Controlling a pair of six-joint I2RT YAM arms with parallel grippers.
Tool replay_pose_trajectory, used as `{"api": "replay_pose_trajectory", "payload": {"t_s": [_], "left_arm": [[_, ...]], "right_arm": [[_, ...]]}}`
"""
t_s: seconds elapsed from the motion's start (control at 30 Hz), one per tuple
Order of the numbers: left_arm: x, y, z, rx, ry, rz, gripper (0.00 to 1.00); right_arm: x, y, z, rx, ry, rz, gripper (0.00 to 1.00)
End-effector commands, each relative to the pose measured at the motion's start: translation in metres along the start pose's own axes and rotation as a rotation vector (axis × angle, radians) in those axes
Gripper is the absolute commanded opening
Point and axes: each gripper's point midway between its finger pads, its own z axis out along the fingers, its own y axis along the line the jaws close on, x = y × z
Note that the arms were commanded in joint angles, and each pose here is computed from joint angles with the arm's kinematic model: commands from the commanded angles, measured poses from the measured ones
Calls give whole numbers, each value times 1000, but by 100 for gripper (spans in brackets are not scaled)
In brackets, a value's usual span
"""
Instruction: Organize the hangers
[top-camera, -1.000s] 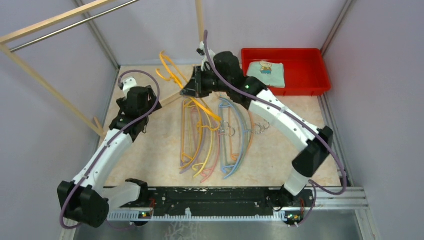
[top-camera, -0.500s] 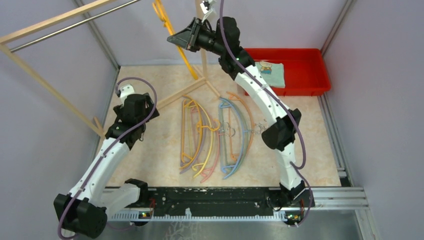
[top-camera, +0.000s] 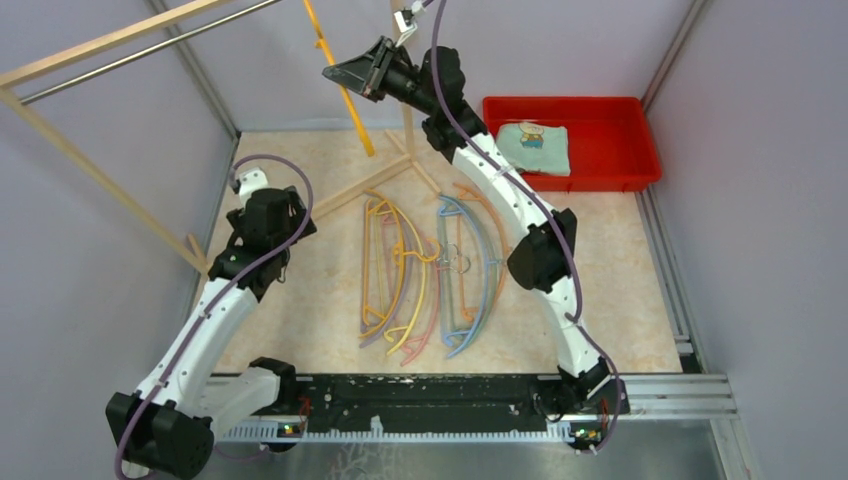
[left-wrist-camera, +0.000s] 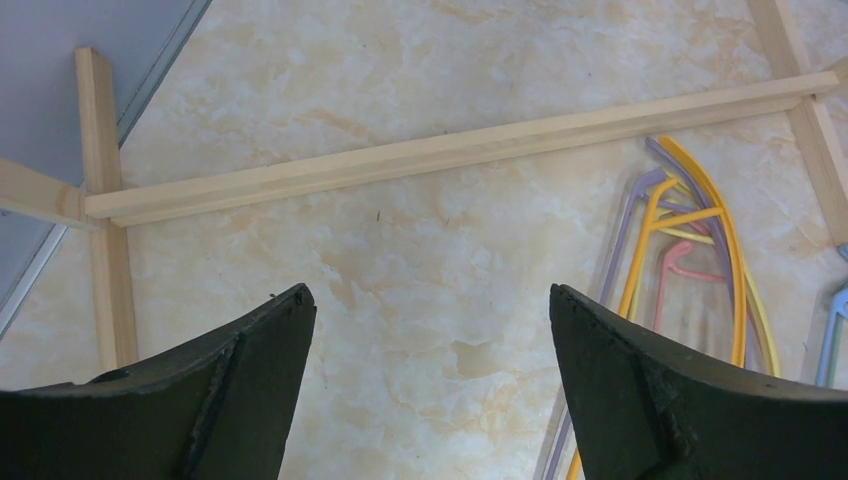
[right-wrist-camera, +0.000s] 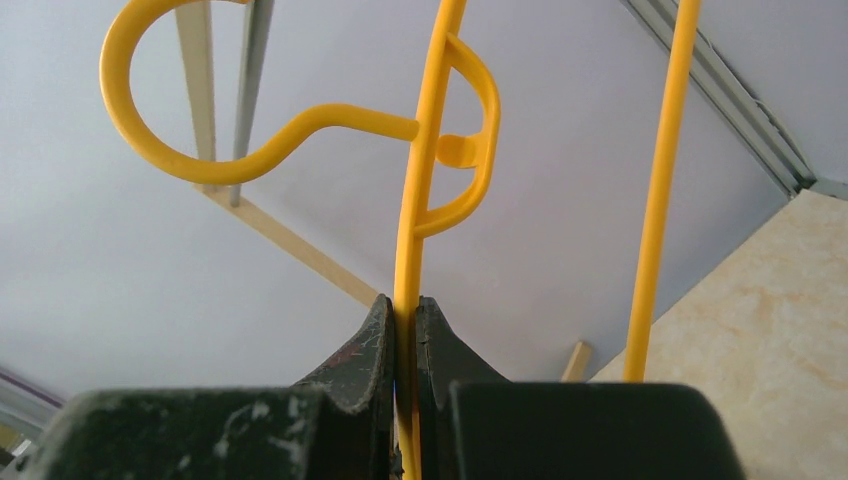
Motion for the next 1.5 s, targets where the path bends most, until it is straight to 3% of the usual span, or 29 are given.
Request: {"api": "replay_pose_trajectory", "payload": {"t_s": [0.0, 0.2, 0.43, 0.93, 1.2, 1.47], "left_arm": [[-20, -15, -8, 87, -33, 7, 90], [-66, -72, -42, 426, -159, -56, 88], [-89, -109, -58, 601, -184, -197, 88], [-72, -138, -58, 588, -106, -305, 90], [-83, -111, -91, 585, -130, -388, 89], [-68, -107, -87, 567, -97, -431, 90]], "right_arm": [[-28, 70, -13, -152, -64, -84, 0], [1, 48, -17, -74, -13, -56, 0], [32, 49, -10, -40, 23, -76, 0], [77, 34, 12, 32, 43, -99, 0], [75, 12, 7, 140, 47, -186, 0], [79, 9, 10, 126, 42, -138, 0]]}}
